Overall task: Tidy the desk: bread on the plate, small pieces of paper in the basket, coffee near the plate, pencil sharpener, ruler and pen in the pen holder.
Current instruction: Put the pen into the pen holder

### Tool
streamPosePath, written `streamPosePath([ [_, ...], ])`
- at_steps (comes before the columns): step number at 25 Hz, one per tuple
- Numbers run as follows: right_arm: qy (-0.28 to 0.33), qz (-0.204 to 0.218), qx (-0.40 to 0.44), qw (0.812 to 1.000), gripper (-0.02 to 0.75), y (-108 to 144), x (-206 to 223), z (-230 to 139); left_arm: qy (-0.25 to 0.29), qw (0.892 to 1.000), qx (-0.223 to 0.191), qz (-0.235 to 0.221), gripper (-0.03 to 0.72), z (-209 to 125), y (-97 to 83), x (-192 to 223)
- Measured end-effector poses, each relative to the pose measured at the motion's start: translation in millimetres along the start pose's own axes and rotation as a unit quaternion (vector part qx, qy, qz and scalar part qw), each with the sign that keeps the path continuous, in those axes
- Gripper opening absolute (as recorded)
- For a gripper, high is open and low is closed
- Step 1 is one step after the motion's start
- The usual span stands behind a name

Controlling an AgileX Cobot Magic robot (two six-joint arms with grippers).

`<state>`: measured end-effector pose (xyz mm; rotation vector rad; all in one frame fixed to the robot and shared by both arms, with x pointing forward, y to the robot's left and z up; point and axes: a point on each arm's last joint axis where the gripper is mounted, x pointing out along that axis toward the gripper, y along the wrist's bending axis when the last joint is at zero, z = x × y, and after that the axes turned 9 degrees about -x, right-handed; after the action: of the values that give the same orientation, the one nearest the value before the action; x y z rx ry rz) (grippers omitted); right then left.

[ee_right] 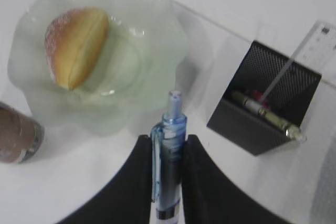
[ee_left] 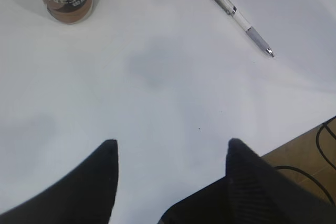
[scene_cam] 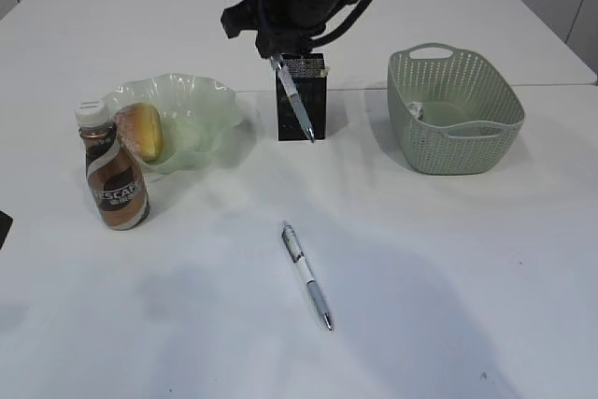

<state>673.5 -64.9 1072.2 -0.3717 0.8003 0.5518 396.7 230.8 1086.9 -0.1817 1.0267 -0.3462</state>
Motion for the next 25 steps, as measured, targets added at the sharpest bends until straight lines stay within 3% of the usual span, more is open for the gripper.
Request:
streamPosePath([
  [13, -0.161, -0.055, -0.028, 0.985, 0.113, -12.9, -5.3, 28.4, -0.001, 1.000, 0.006, 0.008, 0.456, 0.2, 1.5, 0.0],
  [25, -0.278, -0.120, -0.005, 0.953, 0.113, -65.5, -17.9, 38.0, -0.004, 1.000, 0.006, 0.008, 0.456, 0.7, 1.4, 0.0],
])
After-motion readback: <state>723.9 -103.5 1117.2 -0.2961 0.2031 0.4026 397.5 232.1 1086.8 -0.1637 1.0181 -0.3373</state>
